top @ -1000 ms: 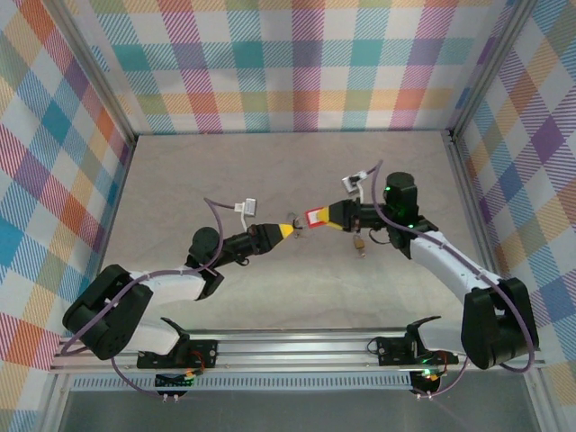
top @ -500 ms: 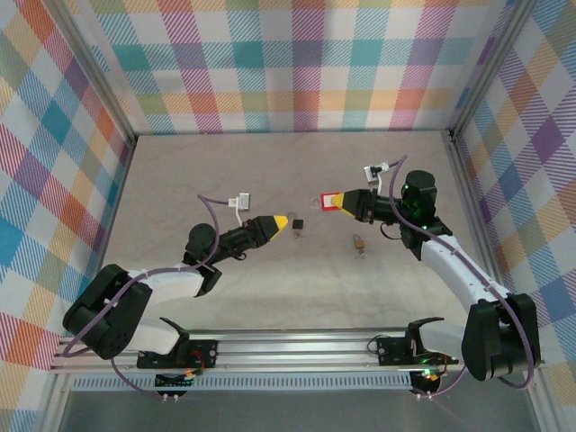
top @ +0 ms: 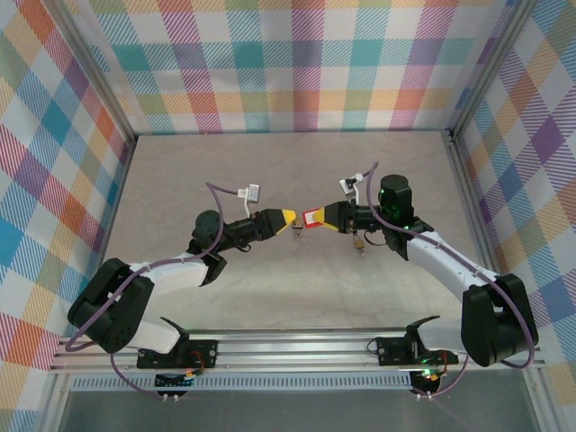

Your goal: Lock with the key

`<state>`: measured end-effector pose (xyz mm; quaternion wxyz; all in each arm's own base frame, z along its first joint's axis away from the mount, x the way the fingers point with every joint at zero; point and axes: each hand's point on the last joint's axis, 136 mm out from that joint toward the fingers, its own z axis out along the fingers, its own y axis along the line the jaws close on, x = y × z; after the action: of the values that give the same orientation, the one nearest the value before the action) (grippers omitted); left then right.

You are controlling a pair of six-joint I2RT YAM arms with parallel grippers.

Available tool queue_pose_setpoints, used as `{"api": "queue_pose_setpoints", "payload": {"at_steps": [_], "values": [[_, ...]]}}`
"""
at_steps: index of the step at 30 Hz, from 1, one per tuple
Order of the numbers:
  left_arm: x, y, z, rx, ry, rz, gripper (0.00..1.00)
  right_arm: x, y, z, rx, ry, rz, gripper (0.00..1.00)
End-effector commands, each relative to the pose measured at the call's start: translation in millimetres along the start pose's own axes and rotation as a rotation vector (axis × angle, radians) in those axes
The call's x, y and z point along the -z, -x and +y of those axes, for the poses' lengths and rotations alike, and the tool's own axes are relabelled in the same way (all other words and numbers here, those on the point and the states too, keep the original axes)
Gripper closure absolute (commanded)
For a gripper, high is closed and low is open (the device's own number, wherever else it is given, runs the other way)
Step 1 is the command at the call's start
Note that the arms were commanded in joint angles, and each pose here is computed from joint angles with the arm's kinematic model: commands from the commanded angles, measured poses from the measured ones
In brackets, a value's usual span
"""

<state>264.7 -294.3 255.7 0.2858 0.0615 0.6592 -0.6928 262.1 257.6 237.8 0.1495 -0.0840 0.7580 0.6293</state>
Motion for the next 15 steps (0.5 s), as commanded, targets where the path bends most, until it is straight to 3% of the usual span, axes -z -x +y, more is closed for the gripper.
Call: {"api": "queue_pose_setpoints", "payload": {"at_steps": [1, 5, 15], "values": [[-2.1, -5.1, -2.6, -0.031, 0.012, 0.041, 0.42, -1.5, 8.9, 19.0, 0.085, 0.028, -0.006, 1.00], [-3.4, -6.1, -0.1, -0.020, 0.015, 0.046, 0.44, -3.8, 8.5, 18.3, 0.087, 0.025, -0.002, 1.00], [-5.4, -5.5, -3.6, 0.013, -0.046, 0.036, 0.64, -7.3, 8.3, 15.0, 0.086, 0.020, 0.000, 1.00]]}}
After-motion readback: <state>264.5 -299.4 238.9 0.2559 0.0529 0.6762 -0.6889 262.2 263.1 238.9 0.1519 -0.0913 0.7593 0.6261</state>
